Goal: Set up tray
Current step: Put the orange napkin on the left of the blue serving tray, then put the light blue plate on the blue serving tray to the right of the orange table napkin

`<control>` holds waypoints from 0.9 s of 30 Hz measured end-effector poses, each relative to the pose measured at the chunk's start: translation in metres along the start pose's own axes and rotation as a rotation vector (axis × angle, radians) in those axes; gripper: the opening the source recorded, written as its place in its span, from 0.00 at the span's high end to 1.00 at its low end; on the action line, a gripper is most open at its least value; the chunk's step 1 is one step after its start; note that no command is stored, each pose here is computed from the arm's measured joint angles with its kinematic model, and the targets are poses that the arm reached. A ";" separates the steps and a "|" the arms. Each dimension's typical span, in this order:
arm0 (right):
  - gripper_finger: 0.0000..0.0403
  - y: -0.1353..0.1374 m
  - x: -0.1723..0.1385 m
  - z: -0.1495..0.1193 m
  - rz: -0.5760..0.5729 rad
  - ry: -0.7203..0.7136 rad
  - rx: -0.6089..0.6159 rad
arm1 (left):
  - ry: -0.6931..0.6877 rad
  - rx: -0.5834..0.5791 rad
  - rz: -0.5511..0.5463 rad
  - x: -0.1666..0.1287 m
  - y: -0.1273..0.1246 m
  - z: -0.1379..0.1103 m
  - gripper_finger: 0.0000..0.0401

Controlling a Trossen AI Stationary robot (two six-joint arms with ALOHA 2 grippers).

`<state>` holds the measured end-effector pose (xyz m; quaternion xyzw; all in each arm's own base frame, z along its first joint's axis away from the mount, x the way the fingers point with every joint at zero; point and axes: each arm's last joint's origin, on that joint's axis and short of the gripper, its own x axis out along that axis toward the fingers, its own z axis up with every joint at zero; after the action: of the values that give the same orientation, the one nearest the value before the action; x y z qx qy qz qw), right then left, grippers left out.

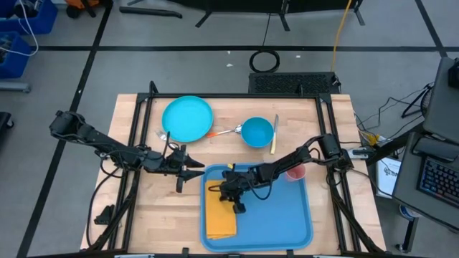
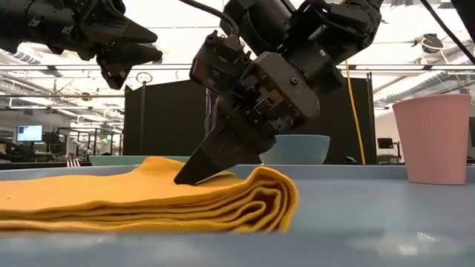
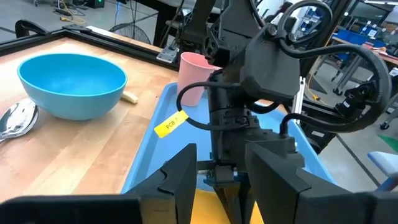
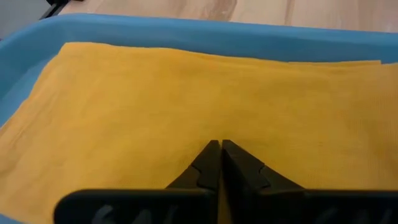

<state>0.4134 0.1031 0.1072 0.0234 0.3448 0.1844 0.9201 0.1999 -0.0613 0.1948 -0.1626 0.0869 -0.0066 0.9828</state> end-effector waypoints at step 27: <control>0.69 0.007 -0.051 0.045 -0.167 -0.106 -0.156 | 0.013 0.006 0.024 0.000 0.001 -0.002 0.64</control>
<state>0.4048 0.0950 0.1739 -0.0673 0.2812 0.1318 0.9482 0.1995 -0.0607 0.1926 -0.1587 0.0951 0.0037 0.9827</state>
